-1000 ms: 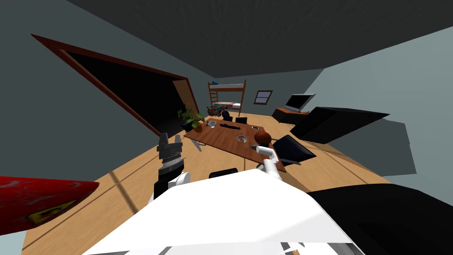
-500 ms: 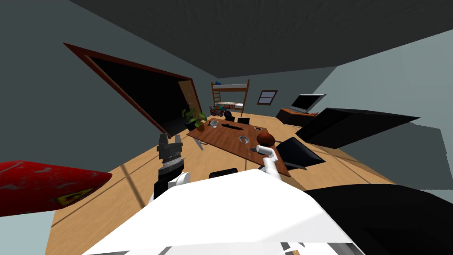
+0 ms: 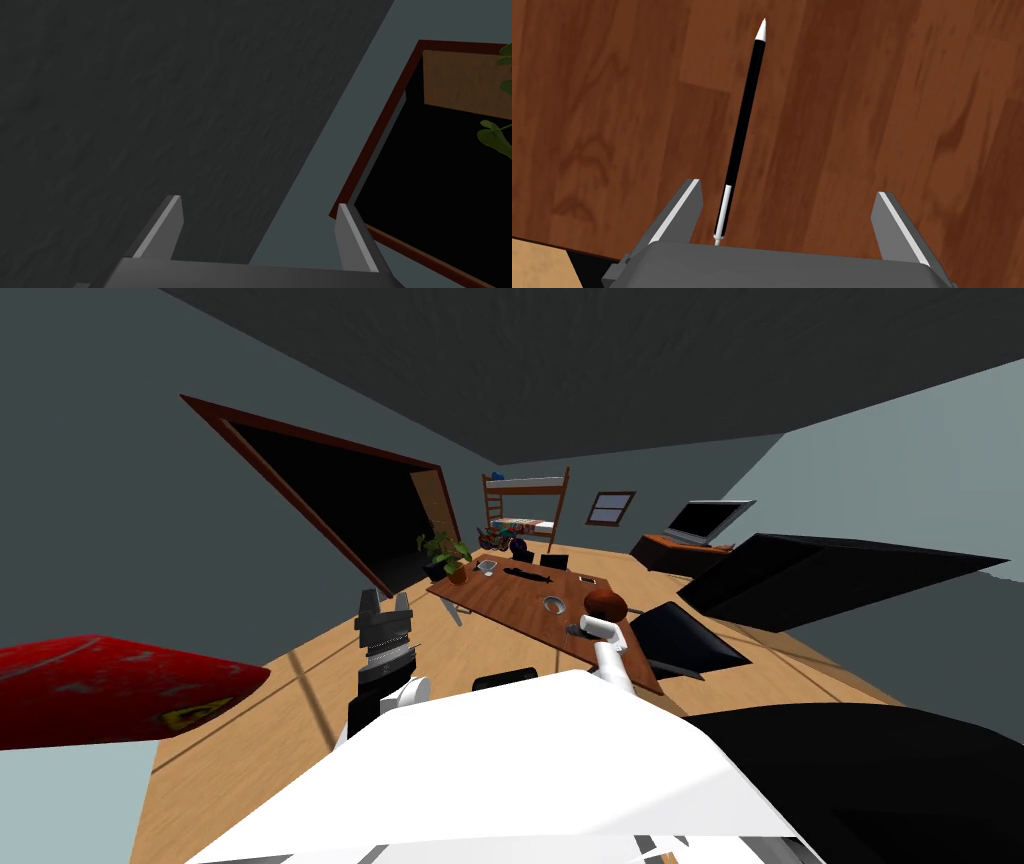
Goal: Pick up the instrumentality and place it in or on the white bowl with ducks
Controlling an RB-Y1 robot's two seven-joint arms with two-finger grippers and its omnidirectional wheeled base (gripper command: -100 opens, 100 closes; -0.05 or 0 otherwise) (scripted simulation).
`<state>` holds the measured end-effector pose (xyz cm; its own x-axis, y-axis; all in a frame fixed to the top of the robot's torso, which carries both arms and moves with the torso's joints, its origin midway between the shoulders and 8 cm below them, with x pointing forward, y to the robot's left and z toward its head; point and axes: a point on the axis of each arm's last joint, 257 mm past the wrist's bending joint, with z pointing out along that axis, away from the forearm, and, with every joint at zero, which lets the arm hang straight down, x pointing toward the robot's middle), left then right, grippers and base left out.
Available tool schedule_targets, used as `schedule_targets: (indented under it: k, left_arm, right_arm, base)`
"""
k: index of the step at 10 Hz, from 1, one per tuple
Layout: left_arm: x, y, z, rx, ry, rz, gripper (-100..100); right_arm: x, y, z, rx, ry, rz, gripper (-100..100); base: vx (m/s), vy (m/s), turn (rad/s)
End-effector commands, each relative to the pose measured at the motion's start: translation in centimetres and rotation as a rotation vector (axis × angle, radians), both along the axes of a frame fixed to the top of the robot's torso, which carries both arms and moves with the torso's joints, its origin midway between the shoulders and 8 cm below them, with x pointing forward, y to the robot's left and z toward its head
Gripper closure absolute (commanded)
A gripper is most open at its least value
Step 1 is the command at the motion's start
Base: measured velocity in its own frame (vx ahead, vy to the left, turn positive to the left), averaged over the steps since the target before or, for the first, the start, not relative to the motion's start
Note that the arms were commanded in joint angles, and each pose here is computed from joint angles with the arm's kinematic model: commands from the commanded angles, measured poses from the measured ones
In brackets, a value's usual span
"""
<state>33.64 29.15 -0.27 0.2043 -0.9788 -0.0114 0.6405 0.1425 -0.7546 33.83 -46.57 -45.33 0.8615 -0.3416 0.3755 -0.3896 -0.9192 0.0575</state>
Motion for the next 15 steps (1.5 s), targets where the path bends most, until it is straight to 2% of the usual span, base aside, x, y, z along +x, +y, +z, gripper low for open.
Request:
schedule_targets:
  k: [1, 2, 3, 4, 5, 7, 8, 10, 13, 14, 15]
  left_arm:
    - [0.0, 0.0, 0.0, 0.0, 0.0, 0.0, 0]
    - [0.0, 0.0, 0.0, 0.0, 0.0, 0.0, 0]
    - [0.0, 0.0, 0.0, 0.0, 0.0, 0.0, 0]
    - [0.0, 0.0, 0.0, 0.0, 0.0, 0.0, 0]
    - [0.0, 0.0, 0.0, 0.0, 0.0, 0.0, 0]
    - [0.0, 0.0, 0.0, 0.0, 0.0, 0.0, 0]
    - [0.0, 0.0, 0.0, 0.0, 0.0, 0.0, 0]
    - [0.0, 0.0, 0.0, 0.0, 0.0, 0.0, 0]
    - [0.0, 0.0, 0.0, 0.0, 0.0, 0.0, 0]
    - [0.0, 0.0, 0.0, 0.0, 0.0, 0.0, 0]
    - [0.0, 0.0, 0.0, 0.0, 0.0, 0.0, 0]
  right_arm:
    - [-0.8, 0.3, -0.6, 0.033, 0.032, -0.027, -100]
    - [-1.6, 0.7, -1.3, 0.077, 0.066, -0.074, -100]
    - [-1.8, 0.9, -1.4, 0.082, 0.075, -0.074, -100]
    - [-2.7, 1.3, -1.9, 0.123, 0.11, -0.117, -100]
    - [-2.8, 1.4, -2.0, 0.126, 0.116, -0.117, -100]
    - [-4.3, 2.4, -2.8, 0.196, 0.177, -0.191, -100]
    - [-4.5, 2.6, -2.8, 0.202, 0.189, -0.191, -100]
    - [-5.8, 3.5, -3.3, 0.258, 0.246, -0.248, -100]
    - [-7.0, 4.4, -3.6, 0.307, 0.3, -0.301, -100]
    - [-6.8, 4.2, -3.5, 0.297, 0.289, -0.289, -100]
    - [-6.8, 4.3, -3.5, 0.3, 0.292, -0.292, 0]
  base:
    - [0.001, -0.004, 0.064]
    - [0.002, -0.004, 0.084]
    - [0.002, -0.005, 0.06]
    - [0.001, -0.003, 0.098]
    - [0.001, -0.005, 0.048]
    - [0.001, -0.004, 0.11]
    - [0.002, -0.006, 0.029]
    - [0.001, -0.003, 0.062]
    - [0.001, -0.004, 0.063]
    - [0.0, 0.0, 0.0]
    - [0.0, 0.0, 0.0]
